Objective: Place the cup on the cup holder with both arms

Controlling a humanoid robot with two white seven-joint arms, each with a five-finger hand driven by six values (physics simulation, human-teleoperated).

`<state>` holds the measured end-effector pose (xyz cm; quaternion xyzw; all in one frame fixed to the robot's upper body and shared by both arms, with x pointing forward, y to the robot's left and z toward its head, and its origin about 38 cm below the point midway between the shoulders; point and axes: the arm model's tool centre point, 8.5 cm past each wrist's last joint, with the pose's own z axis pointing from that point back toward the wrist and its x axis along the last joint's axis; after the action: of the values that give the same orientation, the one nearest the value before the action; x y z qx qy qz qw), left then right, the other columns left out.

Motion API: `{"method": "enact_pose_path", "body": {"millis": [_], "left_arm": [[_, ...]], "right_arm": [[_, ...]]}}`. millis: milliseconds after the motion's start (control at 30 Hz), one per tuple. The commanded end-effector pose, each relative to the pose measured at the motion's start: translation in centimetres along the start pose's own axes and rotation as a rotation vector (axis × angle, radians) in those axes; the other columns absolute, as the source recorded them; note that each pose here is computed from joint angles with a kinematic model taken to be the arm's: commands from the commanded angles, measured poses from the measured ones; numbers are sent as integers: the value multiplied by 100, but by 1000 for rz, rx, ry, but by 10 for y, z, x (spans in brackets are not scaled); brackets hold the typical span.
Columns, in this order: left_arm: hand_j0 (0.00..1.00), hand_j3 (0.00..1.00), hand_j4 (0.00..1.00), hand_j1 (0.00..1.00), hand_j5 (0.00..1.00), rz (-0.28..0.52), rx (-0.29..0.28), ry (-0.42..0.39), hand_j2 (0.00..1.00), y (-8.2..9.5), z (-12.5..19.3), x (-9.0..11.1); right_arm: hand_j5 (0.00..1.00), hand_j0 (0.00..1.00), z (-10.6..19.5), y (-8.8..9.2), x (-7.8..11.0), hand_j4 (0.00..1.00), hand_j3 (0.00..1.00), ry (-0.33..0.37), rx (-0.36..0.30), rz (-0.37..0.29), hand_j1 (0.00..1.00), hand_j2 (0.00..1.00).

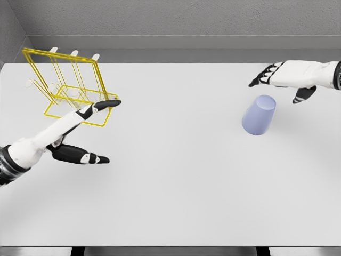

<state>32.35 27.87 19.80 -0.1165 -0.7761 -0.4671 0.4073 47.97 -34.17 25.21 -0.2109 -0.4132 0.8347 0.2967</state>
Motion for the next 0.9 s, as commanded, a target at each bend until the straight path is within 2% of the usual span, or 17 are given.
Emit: {"method": "enact_pose_path", "body": {"millis": [0, 100, 167, 233, 367, 567, 733, 867], "left_arm": [[100, 100, 100, 100, 100, 127, -36, 14, 100, -14, -3, -5], [100, 100, 100, 100, 100, 296, -8, 124, 100, -25, -9, -21], [100, 100, 100, 100, 100, 392, -1, 224, 100, -32, -15, -34], [100, 100, 100, 100, 100, 455, 9, 306, 100, -38, -15, -48], [100, 100, 100, 100, 100, 639, 26, 395, 100, -44, -21, -57], [100, 100, 100, 100, 100, 731, 7, 413, 100, -56, -46, -59], [100, 100, 100, 100, 100, 762, -14, 432, 100, -74, -54, -70], [100, 100, 100, 100, 100, 758, -1, 468, 100, -78, -51, -83]], "right_arm": [[100, 100, -8, 1, 4, 100, 100, -8, 12, 11, 100, 100], [99, 99, -16, -6, 23, 99, 99, -57, 2, 50, 99, 99], [99, 99, -17, -4, 24, 99, 99, -60, 4, 48, 99, 99], [99, 99, -19, 2, 25, 99, 99, -65, 24, 46, 99, 99], [99, 99, -22, 7, 27, 99, 99, -72, 44, 49, 99, 99], [99, 99, -29, 14, 33, 99, 99, -85, 68, 55, 99, 99], [97, 97, -30, 16, 33, 97, 97, -86, 72, 55, 97, 97], [90, 90, -31, 18, 33, 90, 90, -82, 84, 66, 90, 90]]}}
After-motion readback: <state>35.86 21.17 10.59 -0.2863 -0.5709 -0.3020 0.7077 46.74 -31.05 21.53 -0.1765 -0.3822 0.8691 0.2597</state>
